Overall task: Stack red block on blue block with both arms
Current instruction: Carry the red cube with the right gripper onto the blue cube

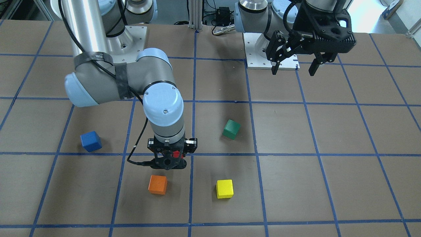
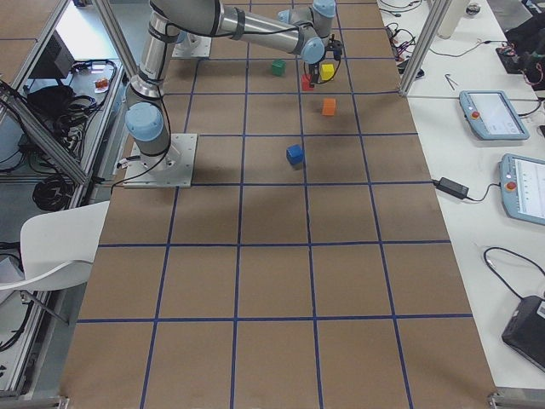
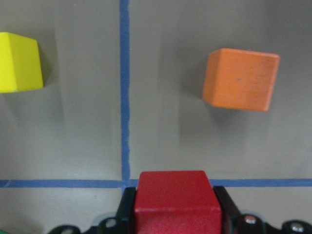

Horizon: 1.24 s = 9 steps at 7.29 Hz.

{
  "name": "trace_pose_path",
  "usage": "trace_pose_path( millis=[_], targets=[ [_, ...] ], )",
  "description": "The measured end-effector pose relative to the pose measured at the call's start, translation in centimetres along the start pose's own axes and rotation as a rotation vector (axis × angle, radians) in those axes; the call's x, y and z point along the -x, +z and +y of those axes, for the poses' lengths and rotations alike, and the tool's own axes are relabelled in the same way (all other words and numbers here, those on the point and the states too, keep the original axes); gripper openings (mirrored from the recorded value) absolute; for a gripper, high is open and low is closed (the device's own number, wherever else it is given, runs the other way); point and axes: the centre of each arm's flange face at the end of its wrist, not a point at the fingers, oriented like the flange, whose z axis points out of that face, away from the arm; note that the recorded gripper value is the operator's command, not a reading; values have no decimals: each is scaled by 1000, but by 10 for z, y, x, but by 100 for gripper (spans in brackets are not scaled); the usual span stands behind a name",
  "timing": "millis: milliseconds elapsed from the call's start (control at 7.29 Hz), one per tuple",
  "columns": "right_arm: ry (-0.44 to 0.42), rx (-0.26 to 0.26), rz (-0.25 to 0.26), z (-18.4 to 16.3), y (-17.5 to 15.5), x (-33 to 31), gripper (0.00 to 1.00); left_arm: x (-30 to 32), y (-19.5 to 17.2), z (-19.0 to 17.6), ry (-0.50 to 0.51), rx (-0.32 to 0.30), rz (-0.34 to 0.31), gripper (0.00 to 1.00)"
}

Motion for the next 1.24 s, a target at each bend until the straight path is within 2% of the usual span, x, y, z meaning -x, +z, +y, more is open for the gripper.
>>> trace_pose_path(
  millis=[275, 549, 824, 1235],
  targets=[
    [20, 38, 10, -11, -37, -72, 0, -1, 1, 0, 3, 2, 6, 100],
    [-33, 66, 4, -16, -55, -150, 0, -1, 3, 0, 3, 6, 10, 100],
    [-135, 105, -15, -2, -41, -213, 0, -1, 4, 1, 2, 10, 11, 100],
    [-273, 61, -29, 27, -11, -287, 0, -2, 7, 2, -8, 16, 12, 100]
  ],
)
